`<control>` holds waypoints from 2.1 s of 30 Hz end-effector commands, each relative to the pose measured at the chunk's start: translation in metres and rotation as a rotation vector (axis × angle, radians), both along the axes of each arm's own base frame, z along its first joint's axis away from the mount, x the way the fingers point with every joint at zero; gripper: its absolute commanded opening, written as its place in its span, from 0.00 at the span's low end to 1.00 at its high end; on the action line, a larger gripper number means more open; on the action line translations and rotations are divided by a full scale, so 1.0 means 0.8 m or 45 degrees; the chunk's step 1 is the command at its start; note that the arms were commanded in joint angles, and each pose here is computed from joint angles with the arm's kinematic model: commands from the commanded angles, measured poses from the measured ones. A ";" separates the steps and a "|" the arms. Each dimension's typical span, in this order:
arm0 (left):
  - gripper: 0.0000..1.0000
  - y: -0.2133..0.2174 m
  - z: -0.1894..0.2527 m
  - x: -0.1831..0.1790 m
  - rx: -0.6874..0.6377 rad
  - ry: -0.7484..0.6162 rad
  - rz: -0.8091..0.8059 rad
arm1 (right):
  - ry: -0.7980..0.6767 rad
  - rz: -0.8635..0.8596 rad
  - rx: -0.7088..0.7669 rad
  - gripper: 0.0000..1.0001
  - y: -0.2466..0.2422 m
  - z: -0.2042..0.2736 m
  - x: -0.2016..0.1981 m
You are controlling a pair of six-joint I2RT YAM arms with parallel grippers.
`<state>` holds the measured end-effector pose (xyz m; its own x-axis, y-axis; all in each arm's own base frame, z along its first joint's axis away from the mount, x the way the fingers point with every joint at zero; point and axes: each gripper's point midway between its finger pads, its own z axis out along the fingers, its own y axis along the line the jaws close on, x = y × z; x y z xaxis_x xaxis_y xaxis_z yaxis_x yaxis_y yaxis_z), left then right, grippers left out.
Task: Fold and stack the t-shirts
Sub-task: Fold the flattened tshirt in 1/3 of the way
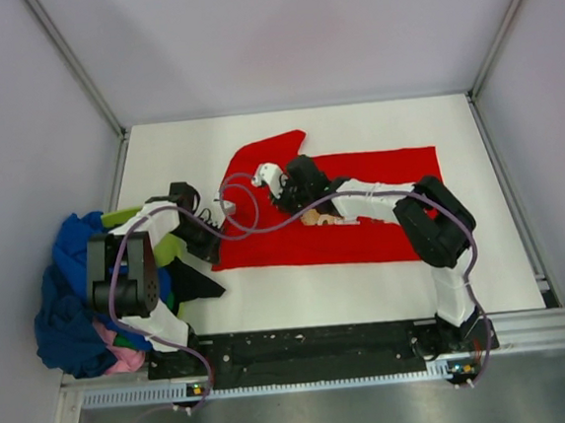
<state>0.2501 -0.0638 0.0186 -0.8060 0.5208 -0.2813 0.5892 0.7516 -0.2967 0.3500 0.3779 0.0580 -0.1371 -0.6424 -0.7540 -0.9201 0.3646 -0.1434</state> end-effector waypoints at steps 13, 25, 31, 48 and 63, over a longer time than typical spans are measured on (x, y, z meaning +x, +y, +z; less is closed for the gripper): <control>0.00 0.005 -0.009 -0.025 0.025 0.078 -0.023 | 0.515 -0.666 0.351 0.00 -0.056 -0.002 0.095; 0.00 0.008 -0.012 -0.030 0.038 0.092 -0.026 | 0.572 -0.861 0.389 0.00 -0.085 -0.010 0.118; 0.00 0.007 -0.011 -0.032 0.032 0.094 -0.029 | 0.514 -0.879 0.382 0.07 -0.090 0.005 0.129; 0.48 0.002 0.069 0.001 0.033 -0.132 -0.043 | 0.415 -1.736 0.681 0.36 -0.364 0.117 0.032; 0.60 -0.039 0.031 -0.010 0.264 -0.371 -0.604 | 0.851 -2.782 0.659 0.86 -0.530 -0.013 -0.169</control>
<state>0.2293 -0.0979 0.0499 -0.5053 0.8015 -0.3199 0.8576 0.5077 -0.0827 0.2368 -0.0373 0.0640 -0.3764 0.8433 -0.3836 0.7713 0.5146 0.3746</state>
